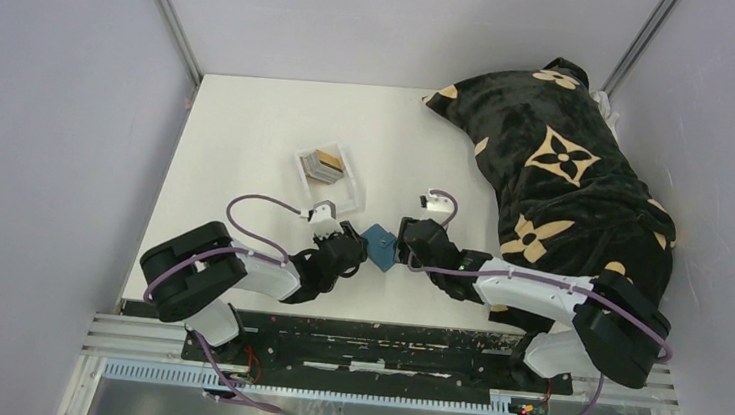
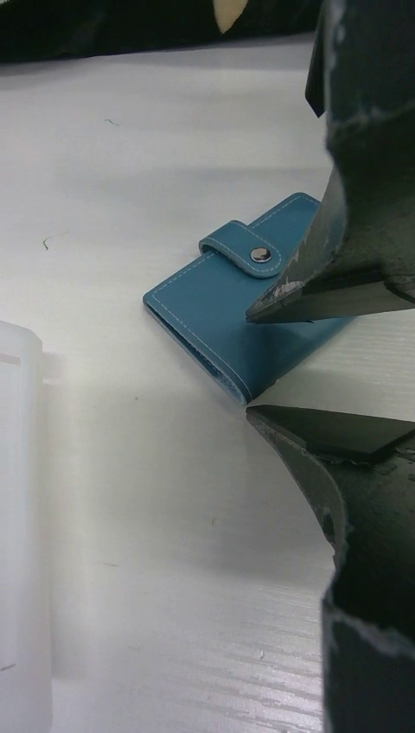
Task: Put the credit cards into the card holder
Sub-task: Place the card holder at the center of the board, then open the card holder at the center of the board.
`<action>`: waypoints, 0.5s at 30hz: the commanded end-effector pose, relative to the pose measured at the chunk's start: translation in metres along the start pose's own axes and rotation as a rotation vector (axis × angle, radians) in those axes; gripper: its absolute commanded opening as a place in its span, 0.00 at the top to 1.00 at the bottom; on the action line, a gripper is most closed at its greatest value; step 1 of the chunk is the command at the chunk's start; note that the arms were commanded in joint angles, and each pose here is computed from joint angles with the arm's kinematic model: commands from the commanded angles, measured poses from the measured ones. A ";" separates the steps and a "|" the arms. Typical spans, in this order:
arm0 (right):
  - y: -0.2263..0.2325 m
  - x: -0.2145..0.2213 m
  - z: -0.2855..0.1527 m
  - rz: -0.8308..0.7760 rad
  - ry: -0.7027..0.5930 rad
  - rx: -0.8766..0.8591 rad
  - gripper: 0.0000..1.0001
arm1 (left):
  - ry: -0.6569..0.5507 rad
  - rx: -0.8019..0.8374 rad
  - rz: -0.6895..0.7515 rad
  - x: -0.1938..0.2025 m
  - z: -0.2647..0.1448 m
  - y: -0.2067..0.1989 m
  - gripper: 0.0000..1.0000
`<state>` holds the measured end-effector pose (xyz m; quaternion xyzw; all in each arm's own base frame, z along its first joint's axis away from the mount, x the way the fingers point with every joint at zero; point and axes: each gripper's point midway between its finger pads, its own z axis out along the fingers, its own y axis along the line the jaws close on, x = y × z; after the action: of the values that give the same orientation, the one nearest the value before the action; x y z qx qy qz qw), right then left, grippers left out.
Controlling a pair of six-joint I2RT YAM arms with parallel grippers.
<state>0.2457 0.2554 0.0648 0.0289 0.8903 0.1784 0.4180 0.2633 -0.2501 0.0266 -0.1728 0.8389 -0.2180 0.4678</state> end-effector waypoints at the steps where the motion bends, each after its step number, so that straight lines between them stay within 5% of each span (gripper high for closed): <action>1: -0.008 -0.005 -0.001 -0.327 0.041 0.077 0.40 | -0.040 -0.022 -0.022 -0.002 0.002 0.007 0.53; 15: 0.032 0.003 0.013 -0.657 0.076 0.027 0.36 | -0.047 0.004 -0.035 0.000 -0.001 0.015 0.58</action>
<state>0.2445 0.2759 0.0585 -0.2252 0.8838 0.0349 0.4085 0.2625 -0.2448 0.0247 -0.1821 0.8263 -0.2313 0.4802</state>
